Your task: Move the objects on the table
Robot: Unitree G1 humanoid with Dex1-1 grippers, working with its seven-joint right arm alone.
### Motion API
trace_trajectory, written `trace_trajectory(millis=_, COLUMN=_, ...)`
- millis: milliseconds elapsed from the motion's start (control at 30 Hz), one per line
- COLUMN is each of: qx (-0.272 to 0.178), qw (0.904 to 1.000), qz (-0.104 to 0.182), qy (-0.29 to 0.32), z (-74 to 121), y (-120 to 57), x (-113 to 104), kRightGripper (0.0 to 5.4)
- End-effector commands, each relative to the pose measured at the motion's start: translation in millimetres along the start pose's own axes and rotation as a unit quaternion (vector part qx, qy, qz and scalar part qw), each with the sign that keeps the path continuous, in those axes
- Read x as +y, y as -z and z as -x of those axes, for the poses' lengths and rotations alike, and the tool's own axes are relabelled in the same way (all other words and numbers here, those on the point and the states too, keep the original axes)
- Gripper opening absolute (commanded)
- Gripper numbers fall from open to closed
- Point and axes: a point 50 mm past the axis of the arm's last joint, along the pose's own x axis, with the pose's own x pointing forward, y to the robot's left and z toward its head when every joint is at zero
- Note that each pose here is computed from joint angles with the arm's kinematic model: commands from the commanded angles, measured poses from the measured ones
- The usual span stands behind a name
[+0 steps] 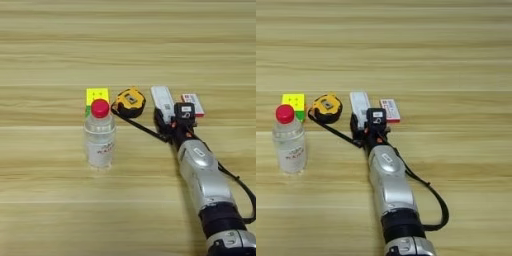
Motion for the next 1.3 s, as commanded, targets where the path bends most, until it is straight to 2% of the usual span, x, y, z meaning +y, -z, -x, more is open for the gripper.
trace_trajectory(millis=33, qx=-0.059, qw=0.9980, qz=0.021, qy=0.002, z=-7.1, y=-31.2, x=-3, kRightGripper=2.89)
trace_trajectory(millis=533, qx=-0.126, qw=0.9907, qz=0.043, qy=0.030, z=-5.6, y=-74.1, x=-22, kRightGripper=2.89)
trace_trajectory(millis=733, qx=-0.135, qw=0.9873, qz=0.047, qy=0.068, z=0.3, y=-81.2, x=-47, kRightGripper=2.89)
trace_trajectory(millis=933, qx=-0.125, qw=0.9861, qz=0.049, qy=0.098, z=7.2, y=-76.3, x=-67, kRightGripper=2.89)
trace_trajectory(millis=1300, qx=-0.076, qw=0.9862, qz=0.046, qy=0.140, z=17.5, y=-48.8, x=-97, kRightGripper=2.89)
